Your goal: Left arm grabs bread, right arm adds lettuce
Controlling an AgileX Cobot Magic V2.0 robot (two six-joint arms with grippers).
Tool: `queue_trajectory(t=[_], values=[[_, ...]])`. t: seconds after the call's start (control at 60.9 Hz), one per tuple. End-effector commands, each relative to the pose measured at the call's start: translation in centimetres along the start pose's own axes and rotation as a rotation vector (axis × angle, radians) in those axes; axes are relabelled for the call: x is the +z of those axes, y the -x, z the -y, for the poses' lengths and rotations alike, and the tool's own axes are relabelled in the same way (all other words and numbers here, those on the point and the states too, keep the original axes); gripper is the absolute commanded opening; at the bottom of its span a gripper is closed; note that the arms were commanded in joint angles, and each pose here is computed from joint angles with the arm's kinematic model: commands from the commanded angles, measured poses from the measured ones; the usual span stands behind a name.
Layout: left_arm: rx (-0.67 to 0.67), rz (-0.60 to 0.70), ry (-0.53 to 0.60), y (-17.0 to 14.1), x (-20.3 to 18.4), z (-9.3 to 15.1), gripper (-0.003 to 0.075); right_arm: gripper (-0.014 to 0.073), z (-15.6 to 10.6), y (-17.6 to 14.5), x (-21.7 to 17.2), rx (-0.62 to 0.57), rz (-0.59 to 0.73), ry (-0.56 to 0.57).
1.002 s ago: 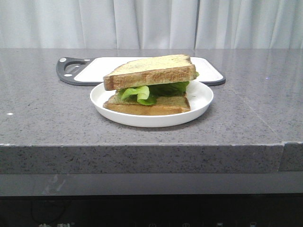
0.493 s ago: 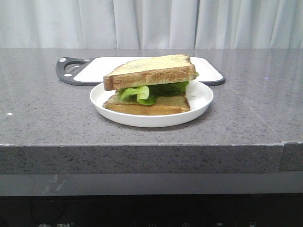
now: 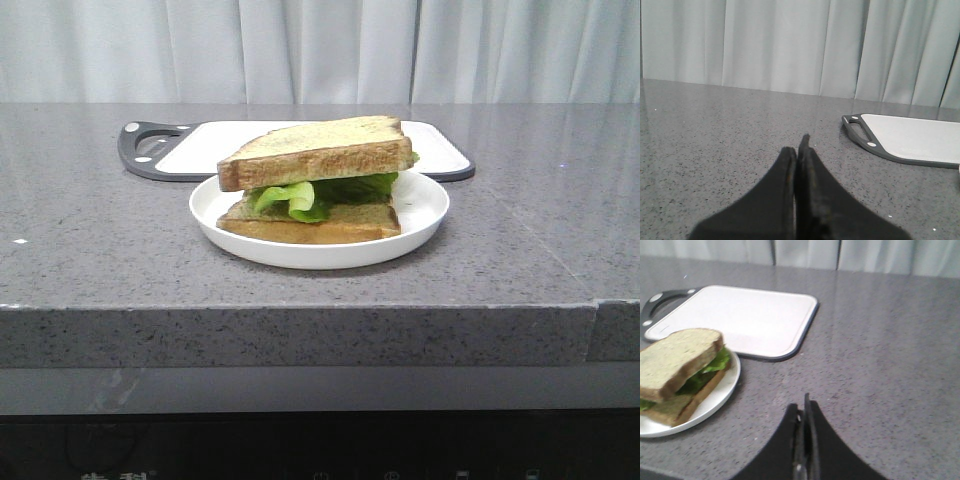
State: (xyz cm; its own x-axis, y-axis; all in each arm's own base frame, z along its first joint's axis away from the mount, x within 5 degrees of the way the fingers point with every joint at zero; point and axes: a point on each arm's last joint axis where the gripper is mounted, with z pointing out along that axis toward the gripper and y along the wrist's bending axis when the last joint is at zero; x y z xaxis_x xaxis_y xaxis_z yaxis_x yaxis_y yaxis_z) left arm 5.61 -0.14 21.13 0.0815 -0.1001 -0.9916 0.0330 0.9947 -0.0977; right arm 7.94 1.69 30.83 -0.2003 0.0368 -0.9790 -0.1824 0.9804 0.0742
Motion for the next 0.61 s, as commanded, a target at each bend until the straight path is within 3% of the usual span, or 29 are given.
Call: queue_trajectory(t=[0.0,0.279,0.591], values=[[-0.007,0.100,-0.005,0.8,-0.2,0.0,-0.0020,-0.0118,0.5,-0.1,-0.9,-0.008,0.176,-0.063],[-0.007,0.100,-0.005,0.8,-0.2,0.0,-0.0020,-0.0118,0.8,-4.6,-0.9,0.014,0.154,-0.071],[-0.007,0.100,-0.005,0.8,-0.2,0.0,-0.0020,-0.0118,1.2,-7.0,-1.7,0.062,0.288,-0.099]])
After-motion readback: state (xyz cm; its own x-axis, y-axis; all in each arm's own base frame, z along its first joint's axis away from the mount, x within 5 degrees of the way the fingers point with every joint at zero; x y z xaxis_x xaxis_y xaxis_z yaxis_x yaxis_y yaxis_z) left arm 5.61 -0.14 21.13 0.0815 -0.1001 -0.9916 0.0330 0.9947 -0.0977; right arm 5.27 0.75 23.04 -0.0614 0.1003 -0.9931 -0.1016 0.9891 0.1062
